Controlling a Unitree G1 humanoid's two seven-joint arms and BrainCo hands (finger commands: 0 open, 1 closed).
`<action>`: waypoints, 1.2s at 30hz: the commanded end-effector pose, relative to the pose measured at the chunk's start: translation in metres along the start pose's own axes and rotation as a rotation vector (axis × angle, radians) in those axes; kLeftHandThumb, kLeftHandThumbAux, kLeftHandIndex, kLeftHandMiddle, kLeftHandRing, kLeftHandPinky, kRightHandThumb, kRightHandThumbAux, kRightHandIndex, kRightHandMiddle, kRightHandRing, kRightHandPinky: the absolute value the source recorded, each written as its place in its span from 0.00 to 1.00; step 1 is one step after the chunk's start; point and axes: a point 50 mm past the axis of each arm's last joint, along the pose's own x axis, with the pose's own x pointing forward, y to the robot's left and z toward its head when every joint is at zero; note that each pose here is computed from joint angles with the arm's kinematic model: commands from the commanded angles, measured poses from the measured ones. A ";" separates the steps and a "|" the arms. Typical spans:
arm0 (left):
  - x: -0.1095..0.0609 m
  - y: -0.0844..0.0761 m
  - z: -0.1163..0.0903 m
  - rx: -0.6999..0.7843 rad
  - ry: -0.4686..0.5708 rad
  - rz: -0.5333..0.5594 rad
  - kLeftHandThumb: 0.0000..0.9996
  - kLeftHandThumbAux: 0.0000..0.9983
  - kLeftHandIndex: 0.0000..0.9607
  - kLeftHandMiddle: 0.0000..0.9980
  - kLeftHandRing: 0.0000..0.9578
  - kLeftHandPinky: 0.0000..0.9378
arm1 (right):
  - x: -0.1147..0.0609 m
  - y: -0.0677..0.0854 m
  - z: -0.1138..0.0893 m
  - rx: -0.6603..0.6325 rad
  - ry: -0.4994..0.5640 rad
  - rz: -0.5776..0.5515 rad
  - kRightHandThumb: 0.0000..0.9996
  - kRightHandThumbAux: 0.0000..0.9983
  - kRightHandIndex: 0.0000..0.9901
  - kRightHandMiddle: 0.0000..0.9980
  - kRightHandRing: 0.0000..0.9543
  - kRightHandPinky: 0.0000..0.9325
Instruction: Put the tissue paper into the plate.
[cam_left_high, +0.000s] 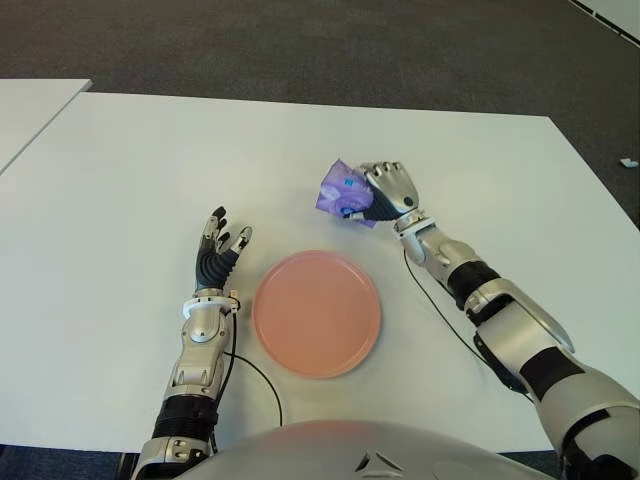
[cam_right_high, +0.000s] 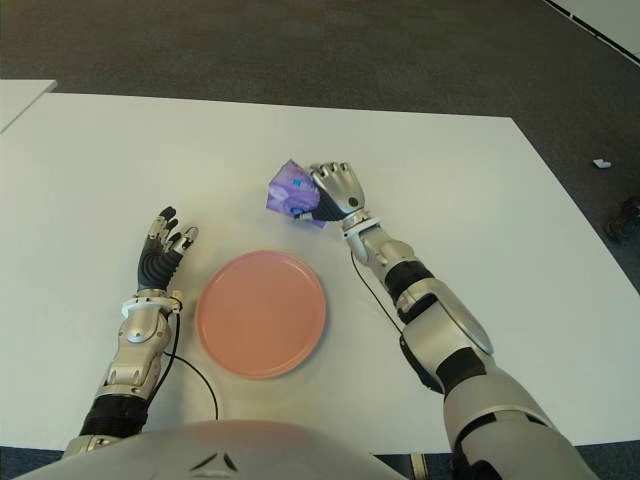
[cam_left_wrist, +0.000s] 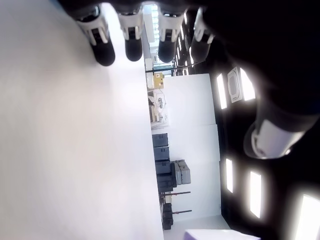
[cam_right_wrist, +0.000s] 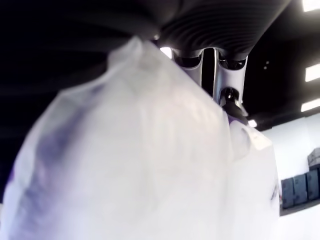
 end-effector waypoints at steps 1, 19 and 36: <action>-0.011 0.003 -0.024 0.031 0.141 0.006 0.00 0.56 0.00 0.00 0.00 0.00 | 0.006 -0.021 0.006 0.105 -0.018 -0.111 0.75 0.71 0.44 0.85 0.88 0.85; -0.015 0.001 -0.023 0.011 0.120 0.001 0.00 0.55 0.00 0.00 0.00 0.00 | -0.003 -0.082 0.057 0.262 -0.150 -0.319 0.74 0.71 0.44 0.85 0.89 0.91; -0.016 0.000 -0.023 0.009 0.111 -0.001 0.01 0.57 0.00 0.00 0.00 0.00 | -0.040 -0.085 0.088 0.401 -0.289 -0.169 0.74 0.71 0.44 0.85 0.89 0.92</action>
